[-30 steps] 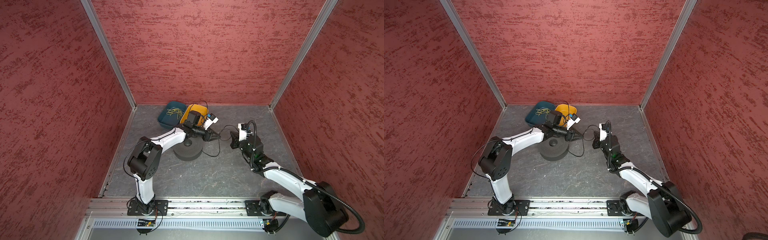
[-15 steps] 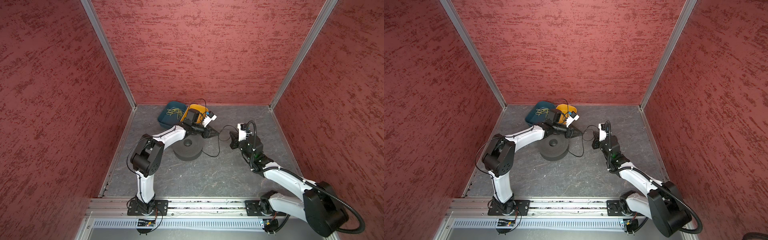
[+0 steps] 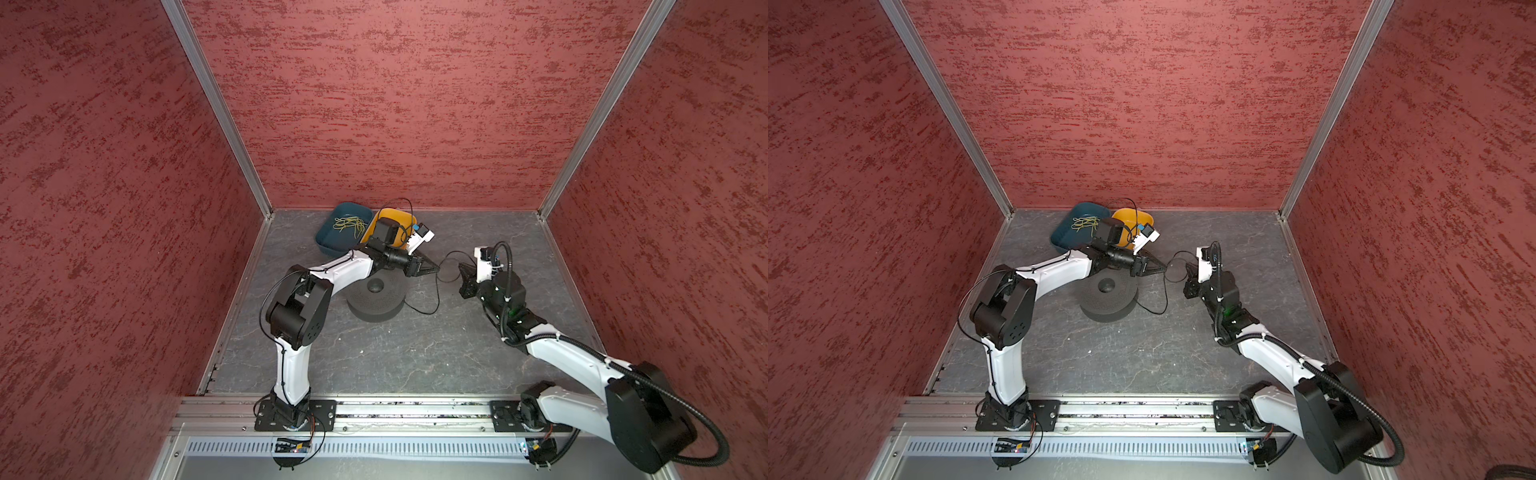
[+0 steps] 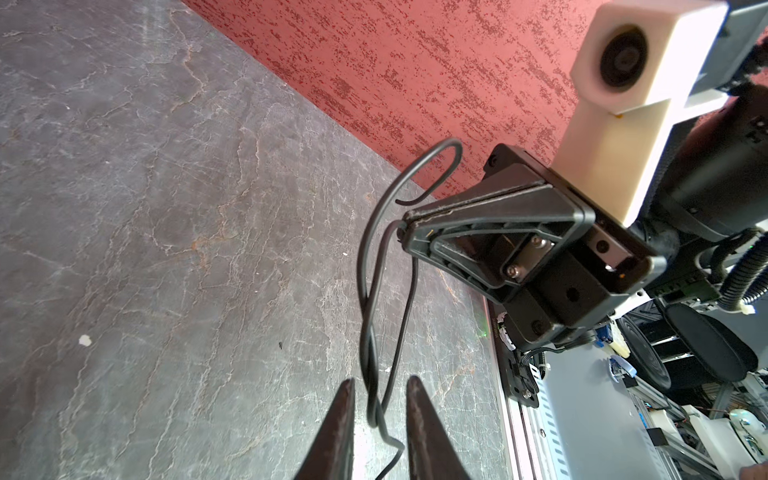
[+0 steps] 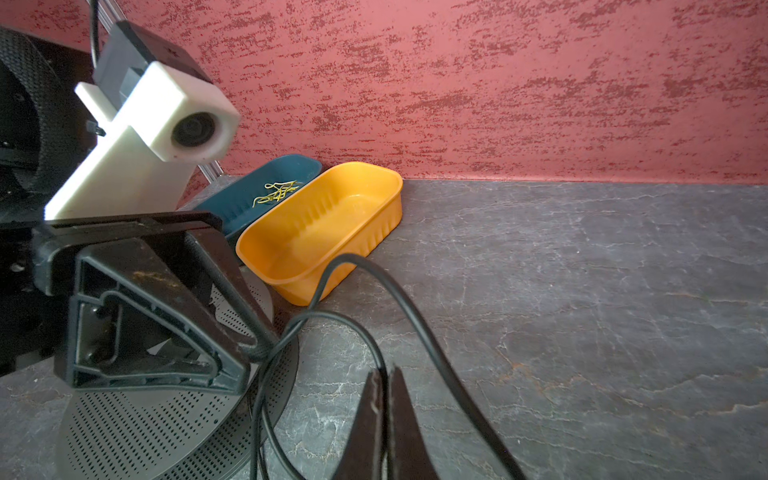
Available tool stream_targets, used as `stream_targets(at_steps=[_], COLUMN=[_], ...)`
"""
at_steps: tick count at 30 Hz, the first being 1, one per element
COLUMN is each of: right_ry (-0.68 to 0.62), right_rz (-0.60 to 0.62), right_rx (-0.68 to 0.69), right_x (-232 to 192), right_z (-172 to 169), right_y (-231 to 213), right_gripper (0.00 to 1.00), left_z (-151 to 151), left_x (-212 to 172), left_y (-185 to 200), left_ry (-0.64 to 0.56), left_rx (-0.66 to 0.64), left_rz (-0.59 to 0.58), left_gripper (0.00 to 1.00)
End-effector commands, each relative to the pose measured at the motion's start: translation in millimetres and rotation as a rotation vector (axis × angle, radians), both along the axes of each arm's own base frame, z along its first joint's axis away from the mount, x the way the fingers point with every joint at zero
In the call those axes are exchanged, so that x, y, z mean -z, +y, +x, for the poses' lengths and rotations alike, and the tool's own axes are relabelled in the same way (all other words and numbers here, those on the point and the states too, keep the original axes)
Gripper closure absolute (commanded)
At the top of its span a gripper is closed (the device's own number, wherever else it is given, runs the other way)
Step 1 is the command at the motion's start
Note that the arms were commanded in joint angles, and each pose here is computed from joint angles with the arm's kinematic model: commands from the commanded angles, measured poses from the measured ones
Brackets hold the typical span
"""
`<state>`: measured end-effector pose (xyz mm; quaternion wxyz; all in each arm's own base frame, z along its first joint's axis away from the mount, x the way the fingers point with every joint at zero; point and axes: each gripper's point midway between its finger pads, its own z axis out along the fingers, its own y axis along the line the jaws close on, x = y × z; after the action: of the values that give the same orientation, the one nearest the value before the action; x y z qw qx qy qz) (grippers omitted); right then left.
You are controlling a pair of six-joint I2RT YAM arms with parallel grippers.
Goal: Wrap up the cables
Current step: 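Carry the cable with the right gripper up to the left gripper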
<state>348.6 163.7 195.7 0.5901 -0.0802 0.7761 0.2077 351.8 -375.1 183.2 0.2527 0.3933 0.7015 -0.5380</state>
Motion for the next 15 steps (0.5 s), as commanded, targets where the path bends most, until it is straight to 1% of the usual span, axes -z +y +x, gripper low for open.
stream_targets(at_steps=[1, 9, 13, 15], right_ry=[-0.039, -0.040, -0.041, -0.041], right_rz=[0.018, 0.020, 0.021, 0.021], right_rx=[-0.023, -0.030, -0.029, -0.029], right_x=[-11.0, -11.8, -12.2, -12.0], right_z=[0.0, -0.9, -0.6, -0.7], right_y=[6.4, 7.8, 7.6, 7.7], right_gripper=[1.00, 1.00, 1.00, 1.00], left_z=[-0.7, 0.5, 1.2, 1.5], left_x=[-3.7, 1.4, 2.2, 2.3], left_y=[-3.5, -6.2, -7.4, -8.1], left_ry=[-0.018, -0.011, -0.007, -0.003], left_rx=[0.026, 0.022, 0.022, 0.024], left_rz=[-0.018, 0.001, 0.004, 0.006], left_gripper=[0.78, 0.81, 0.80, 0.76])
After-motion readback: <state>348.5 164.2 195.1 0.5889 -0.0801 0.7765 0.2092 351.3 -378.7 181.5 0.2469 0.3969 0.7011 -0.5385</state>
